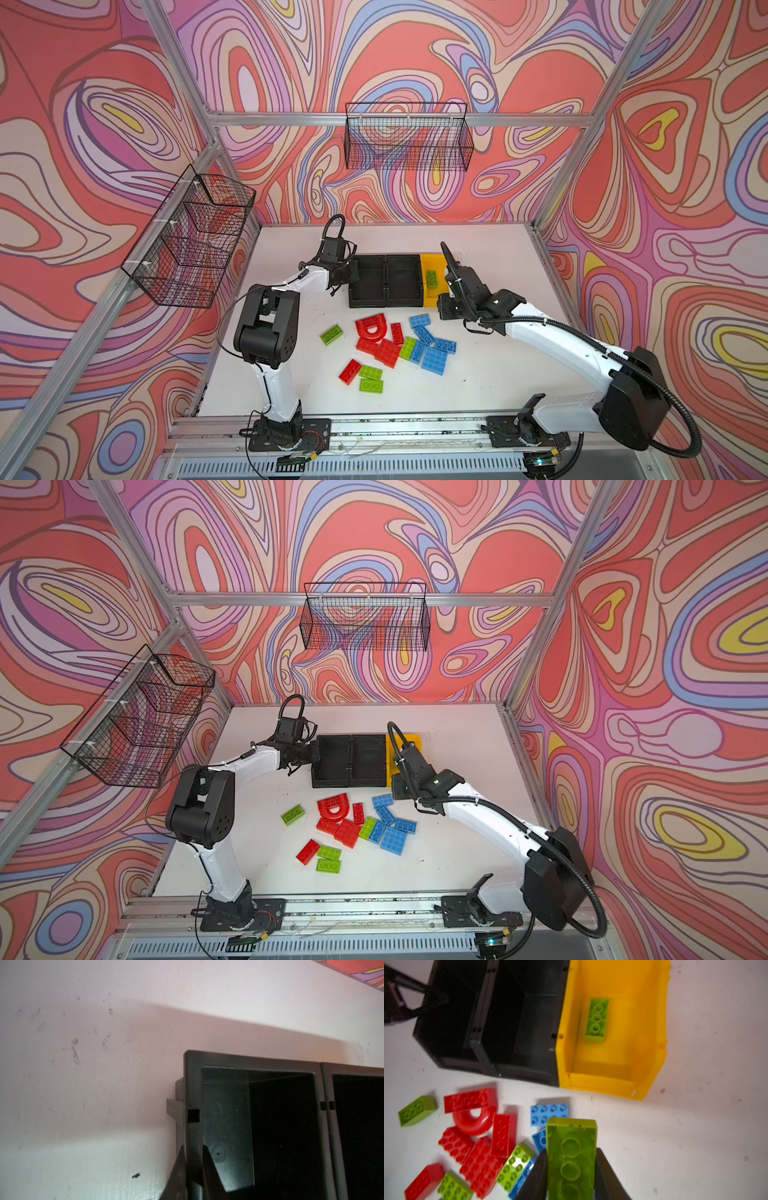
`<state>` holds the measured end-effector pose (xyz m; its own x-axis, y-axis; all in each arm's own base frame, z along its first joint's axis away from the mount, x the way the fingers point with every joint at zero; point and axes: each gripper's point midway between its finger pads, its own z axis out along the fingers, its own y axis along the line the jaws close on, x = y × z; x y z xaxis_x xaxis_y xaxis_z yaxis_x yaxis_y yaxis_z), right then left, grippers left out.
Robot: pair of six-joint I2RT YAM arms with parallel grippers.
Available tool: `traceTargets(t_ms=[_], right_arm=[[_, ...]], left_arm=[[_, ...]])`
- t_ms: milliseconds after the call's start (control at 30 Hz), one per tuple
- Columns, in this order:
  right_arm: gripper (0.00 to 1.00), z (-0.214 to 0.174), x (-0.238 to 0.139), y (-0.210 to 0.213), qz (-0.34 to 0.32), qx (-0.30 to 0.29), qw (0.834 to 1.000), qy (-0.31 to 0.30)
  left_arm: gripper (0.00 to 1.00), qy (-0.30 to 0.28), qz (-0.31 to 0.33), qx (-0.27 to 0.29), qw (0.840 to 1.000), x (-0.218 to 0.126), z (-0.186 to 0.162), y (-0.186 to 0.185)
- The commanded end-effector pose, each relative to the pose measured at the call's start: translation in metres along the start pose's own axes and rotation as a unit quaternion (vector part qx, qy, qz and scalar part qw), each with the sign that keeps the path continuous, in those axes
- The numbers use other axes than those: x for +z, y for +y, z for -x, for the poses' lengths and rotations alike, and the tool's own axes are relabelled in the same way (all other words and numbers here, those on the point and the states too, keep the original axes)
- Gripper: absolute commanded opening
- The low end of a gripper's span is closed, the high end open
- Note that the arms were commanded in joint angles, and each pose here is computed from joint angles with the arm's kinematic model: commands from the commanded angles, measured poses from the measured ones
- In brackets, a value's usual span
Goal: Sort the legos into containers by color
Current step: 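Grasp the lime-green brick with the right gripper and lift it, then carry the brick over the yellow bin and release it with the right gripper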
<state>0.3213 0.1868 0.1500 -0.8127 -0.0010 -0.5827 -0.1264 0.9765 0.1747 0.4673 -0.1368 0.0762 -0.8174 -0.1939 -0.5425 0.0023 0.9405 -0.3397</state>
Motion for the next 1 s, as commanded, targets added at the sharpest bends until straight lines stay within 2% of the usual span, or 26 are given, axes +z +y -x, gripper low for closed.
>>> traceTargets(t_ms=[0,200,500,733,967], right_arm=[[0.27,0.020,0.019,-0.012,-0.017,-0.019,1.000,0.005],[0.27,0.056,0.069,-0.036,-0.058,-0.029,0.998,0.011],[0.29,0.075,0.140,-0.057,-0.095,-0.055,0.993,0.041],[0.31,0.085,0.160,-0.070,-0.109,-0.040,0.992,0.039],[0.33,0.074,0.170,-0.059,-0.068,-0.022,0.996,0.055]], left_arm=[[0.04,0.012,-0.005,-0.003,1.000,-0.005,-0.005,-0.004],[0.04,0.017,-0.023,-0.016,0.999,-0.002,-0.008,-0.009],[0.04,0.014,-0.027,-0.017,0.999,-0.004,-0.006,-0.011],[0.04,0.013,-0.025,-0.015,0.999,-0.005,-0.006,-0.010],[0.04,0.012,-0.022,-0.014,1.000,-0.006,-0.005,-0.010]])
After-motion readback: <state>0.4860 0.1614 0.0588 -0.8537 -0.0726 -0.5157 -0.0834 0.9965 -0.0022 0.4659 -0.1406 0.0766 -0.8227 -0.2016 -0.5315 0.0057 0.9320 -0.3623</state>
